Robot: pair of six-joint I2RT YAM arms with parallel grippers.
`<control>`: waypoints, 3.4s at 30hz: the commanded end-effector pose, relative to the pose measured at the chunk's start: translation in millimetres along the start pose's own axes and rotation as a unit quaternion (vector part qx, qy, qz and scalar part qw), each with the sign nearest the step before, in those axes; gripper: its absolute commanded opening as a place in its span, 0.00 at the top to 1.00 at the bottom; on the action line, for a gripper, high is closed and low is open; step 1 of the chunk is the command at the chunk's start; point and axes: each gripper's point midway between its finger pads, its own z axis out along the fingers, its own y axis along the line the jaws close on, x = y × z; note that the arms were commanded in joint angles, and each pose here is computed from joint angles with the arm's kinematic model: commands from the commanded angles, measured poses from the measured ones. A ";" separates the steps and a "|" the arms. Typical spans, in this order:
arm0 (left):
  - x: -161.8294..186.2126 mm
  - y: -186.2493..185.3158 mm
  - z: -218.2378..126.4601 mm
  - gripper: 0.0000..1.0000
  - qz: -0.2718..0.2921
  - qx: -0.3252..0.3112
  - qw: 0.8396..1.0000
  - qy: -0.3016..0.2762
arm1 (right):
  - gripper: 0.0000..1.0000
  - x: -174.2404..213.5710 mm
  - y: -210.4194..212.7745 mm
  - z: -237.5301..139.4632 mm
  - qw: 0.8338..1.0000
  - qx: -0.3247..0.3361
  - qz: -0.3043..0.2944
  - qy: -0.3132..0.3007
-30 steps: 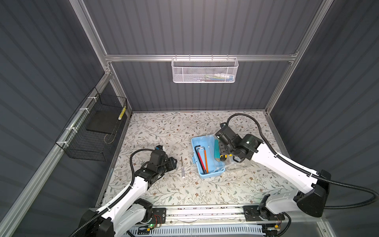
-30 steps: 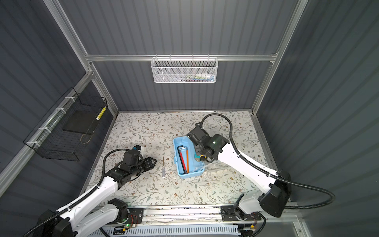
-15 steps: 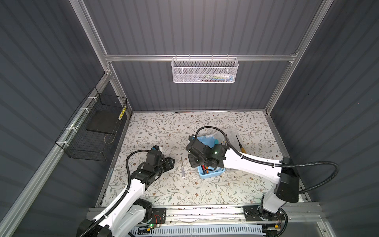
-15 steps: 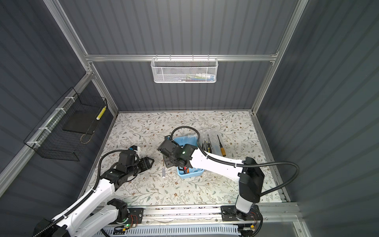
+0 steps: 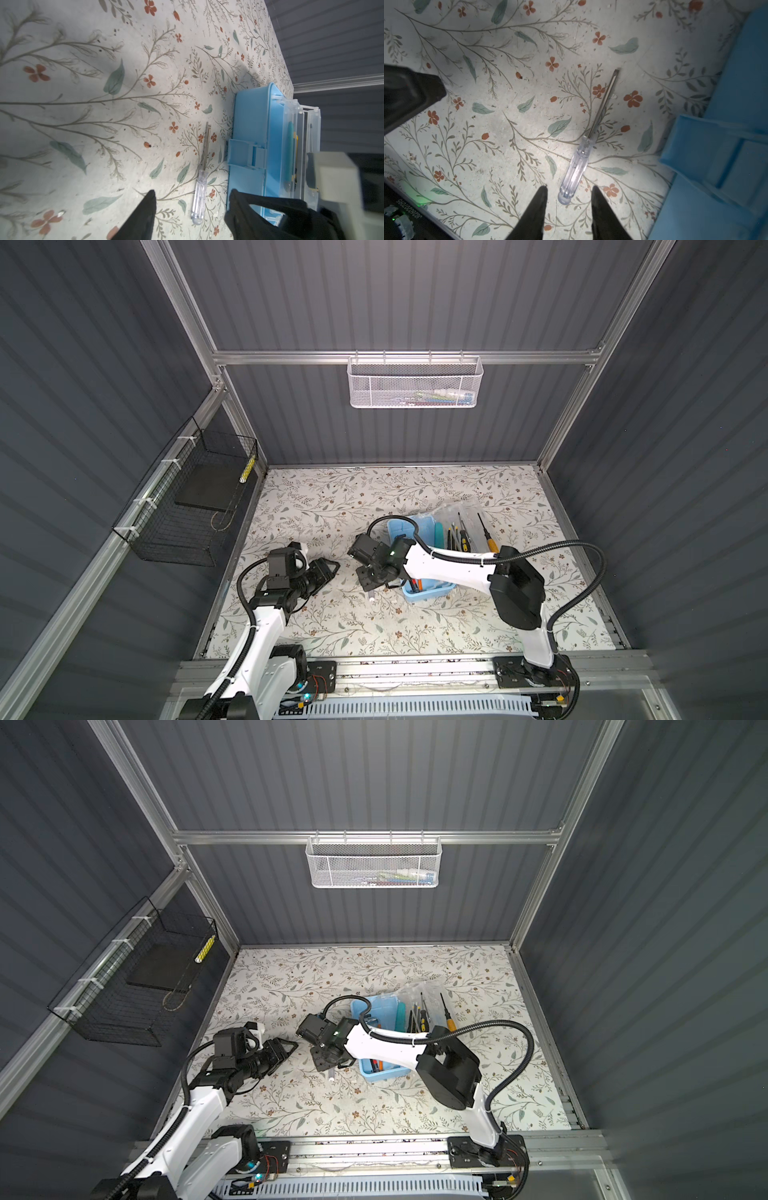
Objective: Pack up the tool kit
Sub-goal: 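Move the right gripper back over the clear-handled screwdriver on the table, then close the right gripper on the clear-handled screwdriver and lift it, then carry the clear-handled screwdriver over the clear tray with the right gripper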
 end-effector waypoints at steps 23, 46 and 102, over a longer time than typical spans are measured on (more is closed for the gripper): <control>5.4 4.9 3.0 0.43 0.016 0.000 1.000 0.012 | 0.67 24.9 -12.1 45.8 0.997 0.033 0.001 0.073; 4.7 5.2 3.7 0.44 0.020 0.000 1.000 0.011 | 0.80 32.2 -16.2 57.8 0.995 0.033 0.007 0.094; -8.0 -102.0 43.6 0.41 0.162 0.020 0.987 0.006 | 1.00 48.9 -332.0 -157.4 0.936 0.335 0.109 0.007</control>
